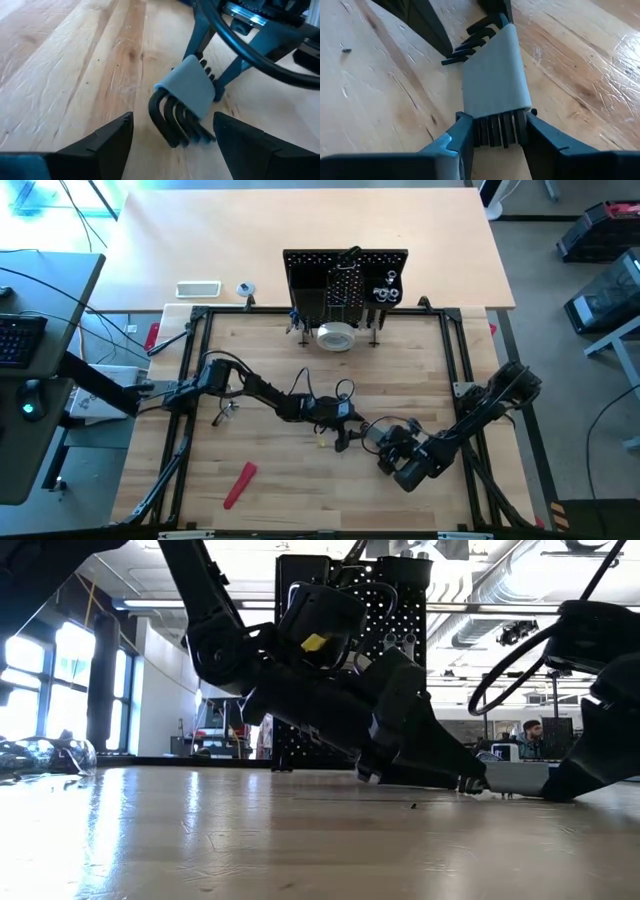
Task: Hang tools onto peg board
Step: Put the gray allen hex keys into the left black bin on the peg board, then move the transparent safety glass to the center of the table, then put the red cutter knife into the left black bin on the peg board
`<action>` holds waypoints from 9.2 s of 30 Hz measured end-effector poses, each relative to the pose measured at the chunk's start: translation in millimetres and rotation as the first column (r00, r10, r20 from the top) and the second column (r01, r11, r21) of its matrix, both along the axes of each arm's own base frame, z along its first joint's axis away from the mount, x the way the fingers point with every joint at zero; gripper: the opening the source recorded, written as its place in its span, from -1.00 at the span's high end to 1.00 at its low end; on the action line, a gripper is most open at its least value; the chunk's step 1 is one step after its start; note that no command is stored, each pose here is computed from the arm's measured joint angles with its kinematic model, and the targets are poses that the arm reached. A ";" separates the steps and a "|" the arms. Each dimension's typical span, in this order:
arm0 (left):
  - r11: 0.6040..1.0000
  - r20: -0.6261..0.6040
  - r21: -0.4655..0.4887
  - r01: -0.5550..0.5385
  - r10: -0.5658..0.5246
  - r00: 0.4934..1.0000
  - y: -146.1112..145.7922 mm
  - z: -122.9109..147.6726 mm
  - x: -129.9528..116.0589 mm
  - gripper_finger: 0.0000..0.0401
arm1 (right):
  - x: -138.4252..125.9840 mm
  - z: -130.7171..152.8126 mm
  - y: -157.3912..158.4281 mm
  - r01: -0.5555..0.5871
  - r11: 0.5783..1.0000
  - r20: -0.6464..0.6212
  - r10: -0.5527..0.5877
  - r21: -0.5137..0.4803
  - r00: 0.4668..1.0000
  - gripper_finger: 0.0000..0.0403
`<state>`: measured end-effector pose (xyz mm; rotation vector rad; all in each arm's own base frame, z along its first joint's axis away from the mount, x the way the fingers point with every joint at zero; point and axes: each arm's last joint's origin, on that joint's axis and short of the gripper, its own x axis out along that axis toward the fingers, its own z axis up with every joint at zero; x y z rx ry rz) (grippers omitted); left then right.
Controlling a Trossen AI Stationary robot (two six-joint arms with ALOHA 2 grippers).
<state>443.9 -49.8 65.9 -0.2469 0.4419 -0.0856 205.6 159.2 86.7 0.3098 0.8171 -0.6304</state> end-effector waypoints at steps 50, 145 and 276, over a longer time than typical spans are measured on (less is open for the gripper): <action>0.913 -0.259 0.308 0.267 -0.190 0.947 -6.1 135.5 -41.1 0.85 | 16.6 71.1 17.0 -0.057 0.948 -0.001 0.060 -0.313 0.998 -0.01; 0.833 -0.267 0.500 -0.237 0.409 0.872 79.2 450.0 -260.0 0.06 | 33.4 86.1 25.2 0.004 0.879 0.216 0.113 -0.476 0.970 -0.01; 0.920 -0.559 0.379 -0.098 0.312 0.768 -109.7 61.6 -170.4 0.63 | 57.9 79.5 28.3 -0.184 0.898 0.084 0.236 -0.400 0.968 -0.01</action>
